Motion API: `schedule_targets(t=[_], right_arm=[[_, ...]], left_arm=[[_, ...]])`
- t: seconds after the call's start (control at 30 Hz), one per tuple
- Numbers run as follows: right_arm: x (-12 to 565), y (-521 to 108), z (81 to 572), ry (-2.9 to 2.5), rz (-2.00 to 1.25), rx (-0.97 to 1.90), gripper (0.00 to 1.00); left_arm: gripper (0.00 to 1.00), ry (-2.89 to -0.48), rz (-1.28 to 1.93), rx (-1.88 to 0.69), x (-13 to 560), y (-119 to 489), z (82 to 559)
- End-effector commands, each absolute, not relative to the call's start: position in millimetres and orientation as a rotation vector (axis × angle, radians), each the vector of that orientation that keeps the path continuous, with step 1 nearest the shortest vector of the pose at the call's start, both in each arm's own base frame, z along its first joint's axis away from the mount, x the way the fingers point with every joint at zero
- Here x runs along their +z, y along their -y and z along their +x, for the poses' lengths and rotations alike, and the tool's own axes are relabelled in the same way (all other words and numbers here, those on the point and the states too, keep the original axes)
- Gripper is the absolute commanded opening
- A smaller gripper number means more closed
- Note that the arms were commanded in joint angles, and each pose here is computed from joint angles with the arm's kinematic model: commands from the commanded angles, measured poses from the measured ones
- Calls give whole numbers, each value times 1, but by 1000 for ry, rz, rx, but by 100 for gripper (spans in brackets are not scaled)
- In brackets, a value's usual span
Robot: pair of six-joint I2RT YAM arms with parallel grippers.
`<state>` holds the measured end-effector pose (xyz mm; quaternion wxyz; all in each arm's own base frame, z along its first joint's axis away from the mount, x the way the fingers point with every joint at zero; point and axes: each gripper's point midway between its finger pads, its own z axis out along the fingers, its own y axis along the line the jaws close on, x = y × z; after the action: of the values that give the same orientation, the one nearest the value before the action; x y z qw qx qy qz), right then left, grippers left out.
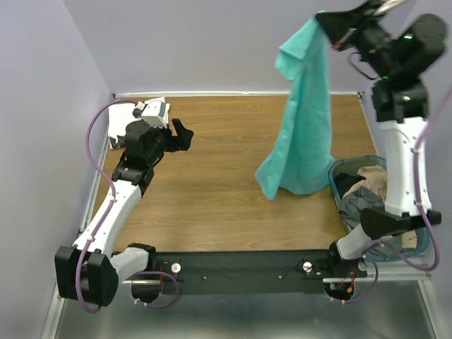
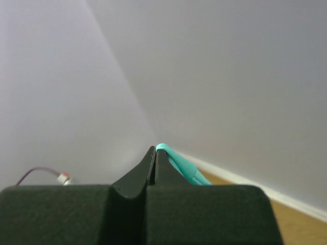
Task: Fold and stack the t-shirts
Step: Move the tshirt to the center of the board
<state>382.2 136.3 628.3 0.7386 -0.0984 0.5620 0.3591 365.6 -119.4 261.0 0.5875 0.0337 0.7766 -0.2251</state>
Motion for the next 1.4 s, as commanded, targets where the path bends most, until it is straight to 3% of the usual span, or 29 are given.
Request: schedule_targets(t=[0.0, 0.1, 0.17, 0.2, 0.23, 0.27, 0.33, 0.37, 0.47, 0.67, 0.9, 1.37], right_arm=[[599, -207, 380, -1296, -315, 960, 0], [563, -242, 390, -1393, -289, 1025, 0], [502, -243, 428, -1561, -115, 1004, 3], [471, -233, 450, -1634, 17, 936, 14], [410, -236, 471, -1790, 66, 898, 41], [386, -240, 477, -1853, 42, 883, 54], [329, -250, 481, -2037, 27, 882, 89], [295, -255, 487, -2121, 47, 883, 91], [247, -252, 479, -2234, 68, 858, 95], [204, -225, 458, -2319, 68, 688, 95], [144, -200, 406, -2479, 64, 591, 95], [108, -190, 374, -2606, -181, 536, 71]], left_arm=[[87, -1800, 9, -468, 277, 105, 365], [87, -1804, -3, -460, 279, 103, 362], [87, -1805, -17, -449, 279, 100, 361], [87, -1809, -18, -446, 277, 100, 360], [87, -1812, -11, -438, 277, 99, 360], [86, -1826, -2, -431, 273, 99, 359], [82, -1842, -12, -393, 272, 94, 359], [82, -1852, -15, -375, 270, 92, 358], [82, -1870, -42, -334, 264, 85, 355], [81, -1881, -105, -363, 257, 86, 358], [82, -1734, -239, -332, 291, 69, 365], [81, -1774, -232, -538, 280, 109, 409]])
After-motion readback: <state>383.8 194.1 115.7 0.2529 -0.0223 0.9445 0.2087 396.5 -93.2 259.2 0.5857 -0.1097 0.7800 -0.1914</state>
